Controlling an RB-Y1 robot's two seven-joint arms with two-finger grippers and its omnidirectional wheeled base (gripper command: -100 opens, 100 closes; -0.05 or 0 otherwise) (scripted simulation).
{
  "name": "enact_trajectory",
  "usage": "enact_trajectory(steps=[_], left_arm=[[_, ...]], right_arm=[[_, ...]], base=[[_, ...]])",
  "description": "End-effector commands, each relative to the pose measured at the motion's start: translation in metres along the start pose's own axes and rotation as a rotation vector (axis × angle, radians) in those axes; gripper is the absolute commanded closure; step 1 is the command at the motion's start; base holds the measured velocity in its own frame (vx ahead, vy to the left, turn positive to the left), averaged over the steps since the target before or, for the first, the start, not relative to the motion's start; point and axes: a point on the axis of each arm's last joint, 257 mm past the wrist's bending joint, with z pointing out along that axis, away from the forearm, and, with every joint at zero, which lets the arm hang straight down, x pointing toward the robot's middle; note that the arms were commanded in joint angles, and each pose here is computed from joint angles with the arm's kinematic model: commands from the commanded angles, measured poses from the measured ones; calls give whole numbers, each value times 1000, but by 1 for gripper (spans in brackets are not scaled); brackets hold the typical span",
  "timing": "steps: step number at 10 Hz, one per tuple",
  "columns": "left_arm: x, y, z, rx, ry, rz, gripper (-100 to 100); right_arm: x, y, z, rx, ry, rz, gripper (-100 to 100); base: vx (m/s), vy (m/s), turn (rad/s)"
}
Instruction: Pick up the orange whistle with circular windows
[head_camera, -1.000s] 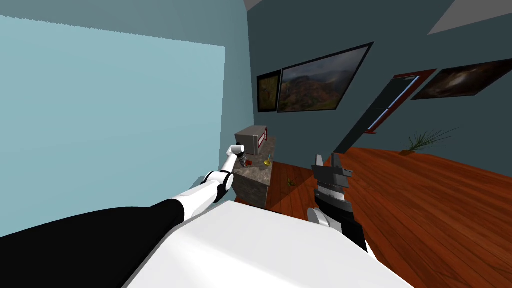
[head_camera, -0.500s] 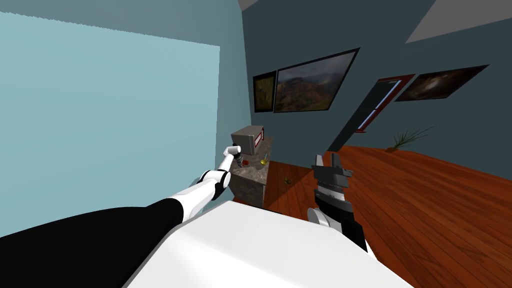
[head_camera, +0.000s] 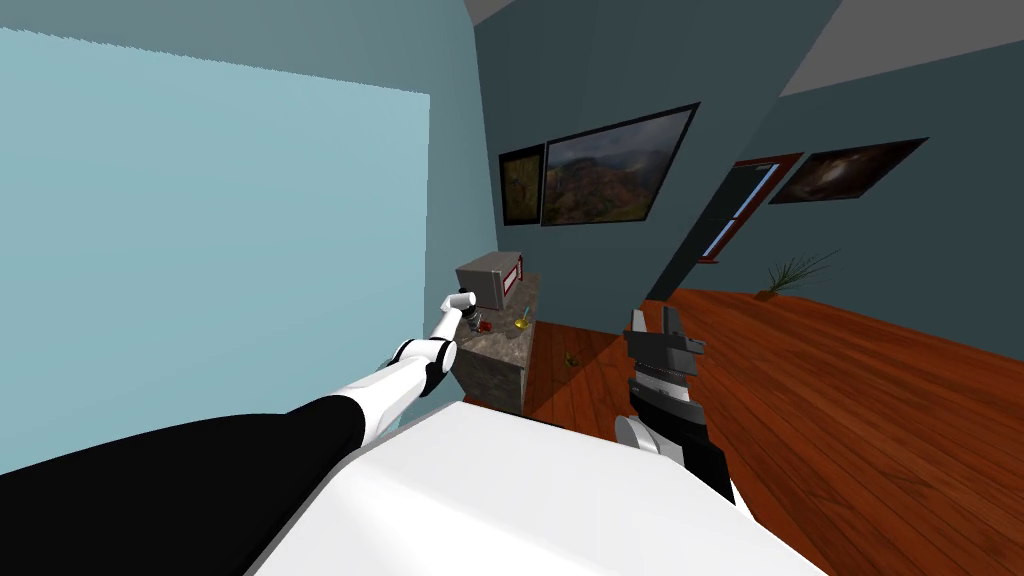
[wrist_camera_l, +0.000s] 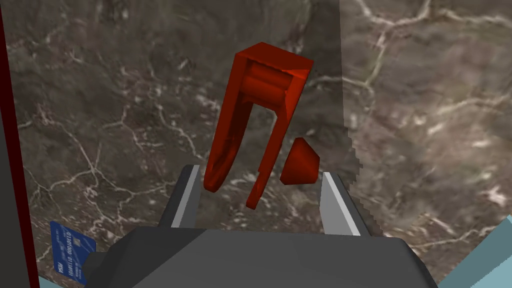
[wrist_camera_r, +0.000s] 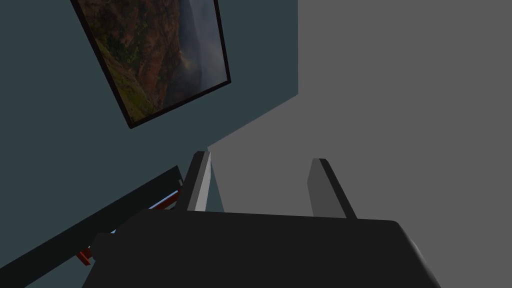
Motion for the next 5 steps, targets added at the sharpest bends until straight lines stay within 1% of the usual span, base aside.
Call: enact_trajectory(steps=[1, 4, 5], left_arm=[[0, 0, 0, 0, 0, 0, 100], [0, -3, -2, 7, -1, 1, 100], [0, -3, -2, 5, -1, 2, 0]], right_arm=[[0, 0, 0, 0, 0, 0, 0], [0, 0, 0, 0, 0, 0, 0], [0, 0, 0, 0, 0, 0, 0]], base=[[0, 0, 0], [2, 1, -3], [0, 0, 0]])
